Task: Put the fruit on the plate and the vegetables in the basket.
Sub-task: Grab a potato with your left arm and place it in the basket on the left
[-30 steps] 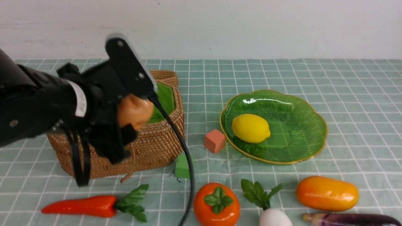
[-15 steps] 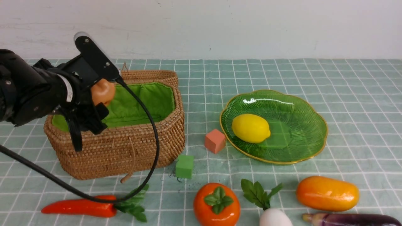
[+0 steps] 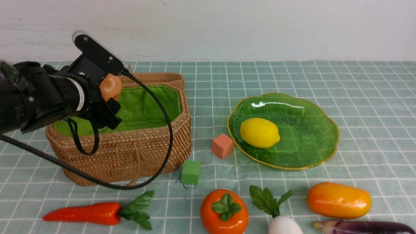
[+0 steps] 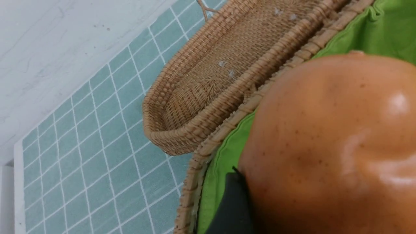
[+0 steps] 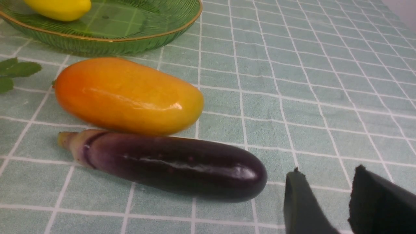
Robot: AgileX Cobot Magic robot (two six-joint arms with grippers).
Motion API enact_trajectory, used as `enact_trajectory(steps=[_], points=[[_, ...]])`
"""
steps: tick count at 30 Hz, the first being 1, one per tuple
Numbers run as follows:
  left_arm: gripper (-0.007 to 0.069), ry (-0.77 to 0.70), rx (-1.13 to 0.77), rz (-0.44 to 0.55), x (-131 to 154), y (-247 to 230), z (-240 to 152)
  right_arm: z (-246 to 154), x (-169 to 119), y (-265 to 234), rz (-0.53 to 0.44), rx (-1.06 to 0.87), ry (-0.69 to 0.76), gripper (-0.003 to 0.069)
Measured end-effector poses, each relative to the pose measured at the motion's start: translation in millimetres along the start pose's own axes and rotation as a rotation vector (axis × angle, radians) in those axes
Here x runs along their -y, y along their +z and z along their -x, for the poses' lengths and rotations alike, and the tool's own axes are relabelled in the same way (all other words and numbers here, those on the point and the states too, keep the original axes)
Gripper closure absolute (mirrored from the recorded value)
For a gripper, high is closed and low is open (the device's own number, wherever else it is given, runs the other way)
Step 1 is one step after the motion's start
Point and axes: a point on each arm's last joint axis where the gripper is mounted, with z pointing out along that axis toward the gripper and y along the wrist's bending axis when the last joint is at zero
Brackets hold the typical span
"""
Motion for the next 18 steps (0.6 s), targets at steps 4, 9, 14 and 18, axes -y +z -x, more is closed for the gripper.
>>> enact_trajectory(steps=[4,9,14,18], points=[[0.0028,-0.009,0.001,0.001,-0.1,0.0,0.1,0.0,0.0,0.0,0.0,0.0,0.0,0.0417],[-0.0043,-0.013,0.002,0.0,0.0,0.1,0.2,0.0,0.0,0.0,0.0,0.0,0.0,0.0417],[-0.0045,-0.014,0.003,0.0,0.0,0.1,0.2,0.0,0.0,0.0,0.0,0.0,0.0,0.0417],[-0.0041,-0.014,0.004,0.0,0.1,0.1,0.3,0.0,0.0,0.0,0.0,0.0,0.0,0.0417]])
